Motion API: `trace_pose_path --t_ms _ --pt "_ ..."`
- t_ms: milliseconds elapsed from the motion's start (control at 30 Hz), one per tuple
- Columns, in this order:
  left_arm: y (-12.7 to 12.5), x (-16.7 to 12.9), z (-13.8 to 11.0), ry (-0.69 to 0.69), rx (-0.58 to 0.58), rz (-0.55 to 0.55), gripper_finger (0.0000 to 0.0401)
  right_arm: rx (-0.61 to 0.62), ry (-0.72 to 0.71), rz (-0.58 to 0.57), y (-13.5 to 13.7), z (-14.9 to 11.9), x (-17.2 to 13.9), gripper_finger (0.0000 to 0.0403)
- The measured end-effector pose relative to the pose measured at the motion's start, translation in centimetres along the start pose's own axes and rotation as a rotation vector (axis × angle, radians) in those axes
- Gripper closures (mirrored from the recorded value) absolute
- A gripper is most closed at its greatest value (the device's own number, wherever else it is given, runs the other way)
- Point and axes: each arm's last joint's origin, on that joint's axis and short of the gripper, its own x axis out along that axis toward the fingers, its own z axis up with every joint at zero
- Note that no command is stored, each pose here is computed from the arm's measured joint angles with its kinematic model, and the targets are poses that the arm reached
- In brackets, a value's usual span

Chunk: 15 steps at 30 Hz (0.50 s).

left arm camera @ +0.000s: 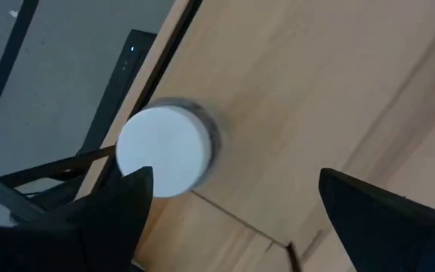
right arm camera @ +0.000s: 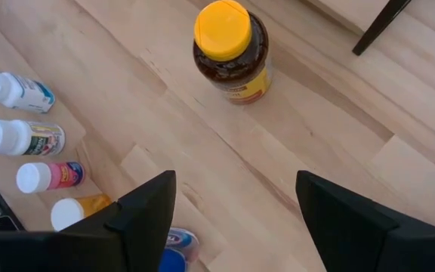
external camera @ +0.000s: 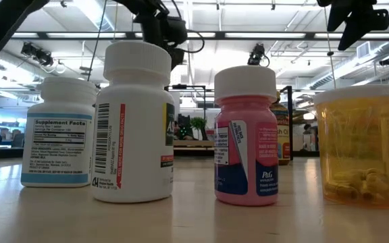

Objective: Pick and place medicine bottles onto shelf by color
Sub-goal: Put the yellow medicine bottle on the shelf

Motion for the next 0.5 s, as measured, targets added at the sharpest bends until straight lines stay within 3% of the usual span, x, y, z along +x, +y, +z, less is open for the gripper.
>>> trace_pose_path --t_ms 267,500 --pt "-2.6 -2.2 -0.1 -0.065 -0.022 -0.027 0.0024 0.038 0.014 0.008 0.0 0.0 0.0 0.0121" --pt "-5.6 -5.7 -0.1 -0.235 -0.043 -0.147 0.0039 0.005 0.057 0.034 0.2 -0.2 0.0 0.0121"
